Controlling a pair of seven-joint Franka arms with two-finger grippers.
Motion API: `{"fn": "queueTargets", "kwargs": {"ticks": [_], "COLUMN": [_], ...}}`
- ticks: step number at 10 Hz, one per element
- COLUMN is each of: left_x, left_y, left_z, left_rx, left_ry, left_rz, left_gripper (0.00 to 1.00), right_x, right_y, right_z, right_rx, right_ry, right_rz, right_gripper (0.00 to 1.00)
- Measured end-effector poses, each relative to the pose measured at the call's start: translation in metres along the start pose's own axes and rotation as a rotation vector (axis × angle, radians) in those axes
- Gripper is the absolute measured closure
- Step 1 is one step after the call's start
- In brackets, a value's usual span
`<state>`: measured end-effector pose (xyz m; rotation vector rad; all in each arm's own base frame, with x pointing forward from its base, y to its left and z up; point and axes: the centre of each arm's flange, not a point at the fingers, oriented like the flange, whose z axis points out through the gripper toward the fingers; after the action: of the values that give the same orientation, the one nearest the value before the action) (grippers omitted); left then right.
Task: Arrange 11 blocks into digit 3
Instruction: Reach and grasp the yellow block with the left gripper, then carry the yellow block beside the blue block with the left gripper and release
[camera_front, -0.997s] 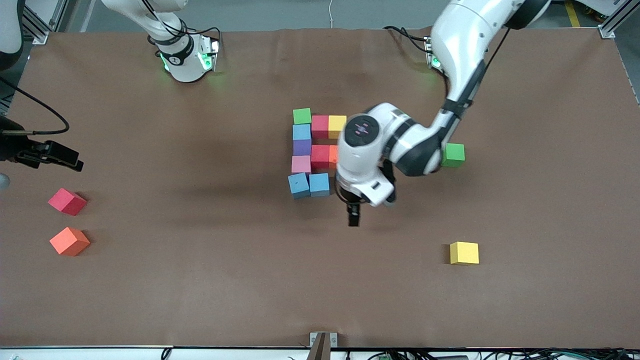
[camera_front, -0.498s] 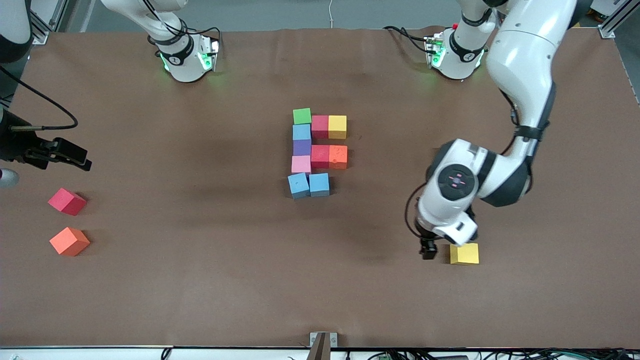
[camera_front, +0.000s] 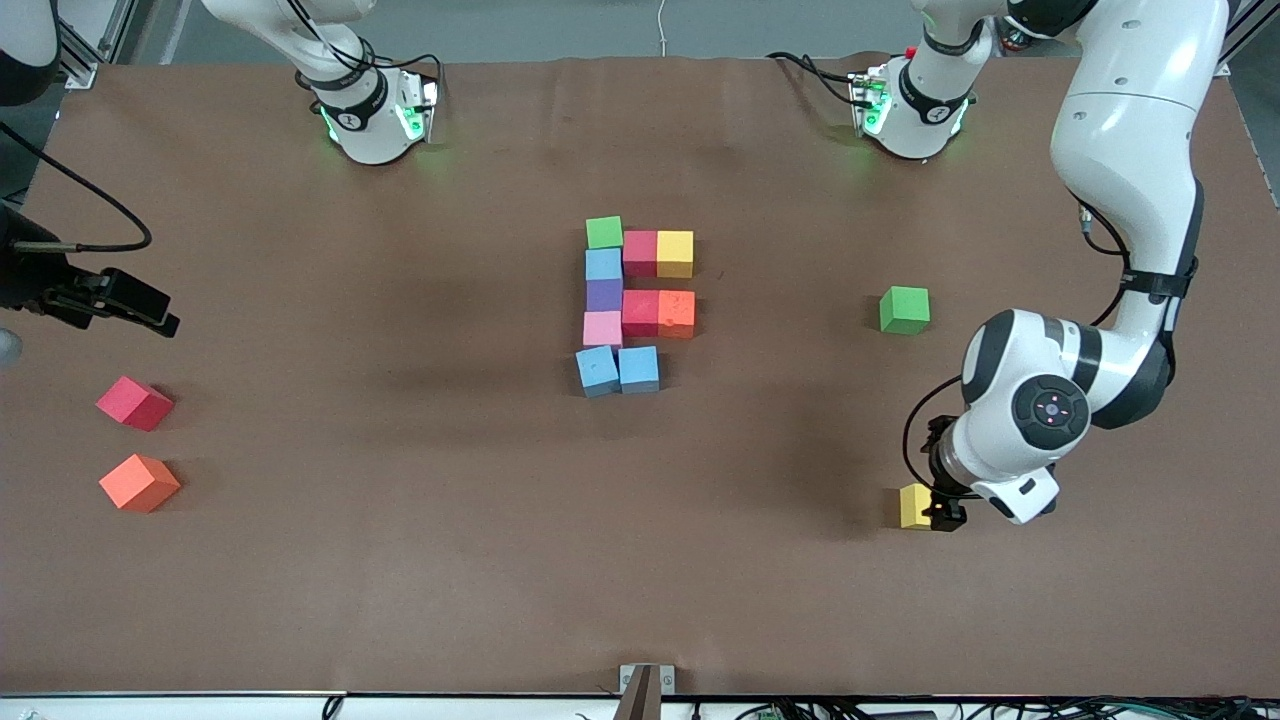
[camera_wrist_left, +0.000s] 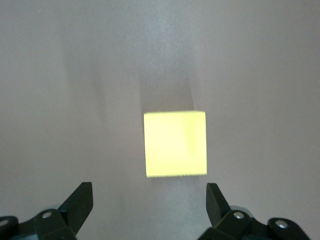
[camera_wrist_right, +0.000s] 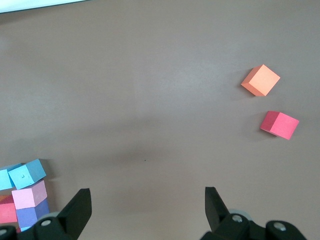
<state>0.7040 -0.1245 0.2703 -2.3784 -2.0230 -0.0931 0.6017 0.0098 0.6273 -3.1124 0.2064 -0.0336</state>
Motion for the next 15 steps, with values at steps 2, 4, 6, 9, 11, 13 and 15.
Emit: {"fn": "queueTargets", "kwargs": {"ticks": [2,4,6,9,11,13,15], "left_x": [0.013,0.026,0.027,0.026,0.032,0.038,0.038], "left_y": [-0.001,0.000,0.001,0.006,0.009,0.009,0.008], "left_z": [0.010,0.016,0.024,0.035,0.041,0.050,0.058], "left_rx": [0.012,0.009,-0.002,-0.037,-0.053,-0.055,-0.046], "left_ry": [-0.006,-0.018,-0.025,-0.036,-0.038,-0.041,-0.044], "left_rz": [0.035,0.054,0.061,0.061,0.068,0.080,0.082], "left_gripper": [0.00,0.00,0.00,0.00,0.00,0.00,0.00], "right_x": [0.001,-0.002,-0.018,-0.054,-0.061,-0.058,-0.057], "right_y": [0.008,0.023,0.027,0.032,0.043,0.056,0.056], "right_z": [-0.003,-0.019,-0.043,-0.074,-0.073,-0.068,-0.066], "right_rx": [-0.007,-0.014,-0.014,-0.002,-0.001,-0.002,-0.001], "right_ry": [0.007,0.009,0.001,0.031,0.035,0.031,0.035], "right_rz": [0.014,0.040,0.043,0.031,0.017,0.025,0.023], "right_gripper": [0.00,0.00,0.00,0.00,0.00,0.00,0.00]}}
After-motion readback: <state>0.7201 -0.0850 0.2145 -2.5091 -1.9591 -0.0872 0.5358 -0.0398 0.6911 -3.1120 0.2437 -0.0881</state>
